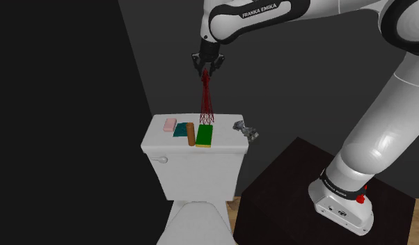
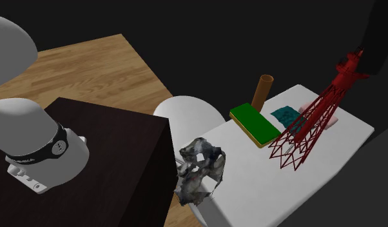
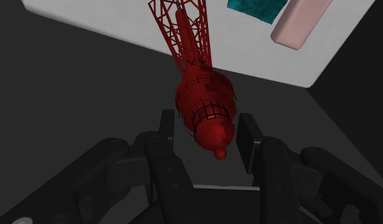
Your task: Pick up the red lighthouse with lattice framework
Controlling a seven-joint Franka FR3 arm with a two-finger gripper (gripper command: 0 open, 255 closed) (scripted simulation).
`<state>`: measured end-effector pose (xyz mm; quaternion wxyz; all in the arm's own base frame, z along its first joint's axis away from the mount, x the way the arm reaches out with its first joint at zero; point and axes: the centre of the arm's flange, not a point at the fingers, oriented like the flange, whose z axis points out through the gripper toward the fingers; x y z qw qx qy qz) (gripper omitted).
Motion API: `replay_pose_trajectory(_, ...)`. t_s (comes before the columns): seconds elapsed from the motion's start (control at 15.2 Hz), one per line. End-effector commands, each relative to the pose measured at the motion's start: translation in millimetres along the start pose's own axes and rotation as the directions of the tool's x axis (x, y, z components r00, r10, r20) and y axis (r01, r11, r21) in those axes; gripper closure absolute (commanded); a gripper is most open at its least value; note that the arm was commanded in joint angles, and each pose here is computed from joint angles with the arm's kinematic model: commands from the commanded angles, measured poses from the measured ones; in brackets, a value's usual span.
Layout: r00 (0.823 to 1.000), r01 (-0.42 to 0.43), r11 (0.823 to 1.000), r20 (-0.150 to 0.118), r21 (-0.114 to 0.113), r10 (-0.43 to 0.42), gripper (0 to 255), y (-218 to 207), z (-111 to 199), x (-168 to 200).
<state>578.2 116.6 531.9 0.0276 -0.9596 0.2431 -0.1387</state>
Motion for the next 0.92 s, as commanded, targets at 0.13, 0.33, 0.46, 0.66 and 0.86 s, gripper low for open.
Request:
replay_pose_trajectory(0.13, 1.000, 0.000, 1.000, 0.000, 0.000, 0.000, 255, -1.9, -20.4, 5.4)
replay_pose_trajectory(0.33, 1.000, 0.000, 1.000, 0.000, 0.000, 0.000, 255, -3.8, -35.6, 9.4)
replay_pose_trajectory(0.46, 1.000, 0.000, 1.000, 0.000, 0.000, 0.000, 255, -5.1, -45.8, 12.0)
replay_pose_trajectory(0.66, 1.000, 0.000, 1.000, 0.000, 0.000, 0.000, 255, -7.0, -61.0, 16.0)
replay_pose_trajectory(0.86, 1.000, 0.000, 1.000, 0.000, 0.000, 0.000, 255, -7.7, -66.8, 17.6)
